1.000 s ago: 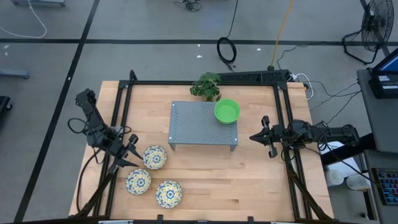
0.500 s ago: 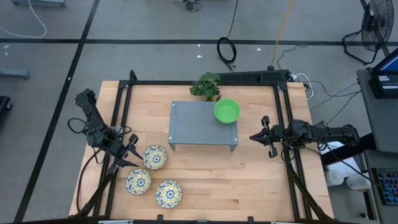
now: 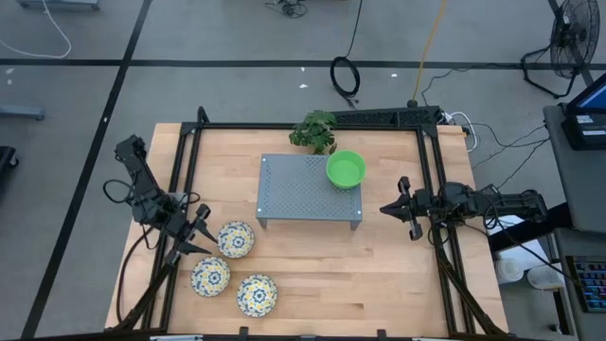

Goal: Pick & Place Mini bowls
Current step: Put the top yellow bowl on the shelf

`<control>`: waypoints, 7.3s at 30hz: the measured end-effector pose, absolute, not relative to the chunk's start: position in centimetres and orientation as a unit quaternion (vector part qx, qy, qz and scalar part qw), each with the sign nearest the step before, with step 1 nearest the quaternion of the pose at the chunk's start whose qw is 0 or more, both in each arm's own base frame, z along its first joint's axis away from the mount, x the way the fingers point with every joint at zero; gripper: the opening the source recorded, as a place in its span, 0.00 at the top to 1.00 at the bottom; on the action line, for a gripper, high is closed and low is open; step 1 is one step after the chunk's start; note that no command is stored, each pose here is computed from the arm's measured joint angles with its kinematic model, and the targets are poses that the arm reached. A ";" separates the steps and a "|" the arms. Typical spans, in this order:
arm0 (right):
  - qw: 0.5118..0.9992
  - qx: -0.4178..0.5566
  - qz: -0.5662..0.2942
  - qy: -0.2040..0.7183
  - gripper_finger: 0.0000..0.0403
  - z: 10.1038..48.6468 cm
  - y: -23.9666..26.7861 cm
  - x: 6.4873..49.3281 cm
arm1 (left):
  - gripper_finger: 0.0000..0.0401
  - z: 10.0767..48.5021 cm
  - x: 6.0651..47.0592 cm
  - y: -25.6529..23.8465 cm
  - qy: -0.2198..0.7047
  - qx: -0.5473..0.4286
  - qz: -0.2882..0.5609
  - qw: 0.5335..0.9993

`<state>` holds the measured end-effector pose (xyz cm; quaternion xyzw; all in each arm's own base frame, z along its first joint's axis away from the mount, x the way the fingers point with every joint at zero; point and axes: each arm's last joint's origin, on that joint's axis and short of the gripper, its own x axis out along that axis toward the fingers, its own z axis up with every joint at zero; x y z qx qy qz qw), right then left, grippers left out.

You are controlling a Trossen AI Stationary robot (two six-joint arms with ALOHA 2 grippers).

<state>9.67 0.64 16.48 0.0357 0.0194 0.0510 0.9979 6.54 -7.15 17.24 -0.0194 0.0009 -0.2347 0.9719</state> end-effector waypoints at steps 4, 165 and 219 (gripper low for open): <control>0.997 0.046 0.051 0.020 1.00 16.5 0.6 9.7 | 0.62 17.2 6.5 -7.1 0.001 -0.019 -0.235 0.972; 0.997 0.033 0.053 -0.054 1.00 17.9 0.6 9.6 | 0.62 20.4 6.6 -5.7 -0.052 -0.253 -0.061 0.964; 0.997 0.033 0.053 -0.054 1.00 17.9 0.6 9.6 | 0.62 17.7 13.8 -6.4 0.563 -0.386 0.268 0.680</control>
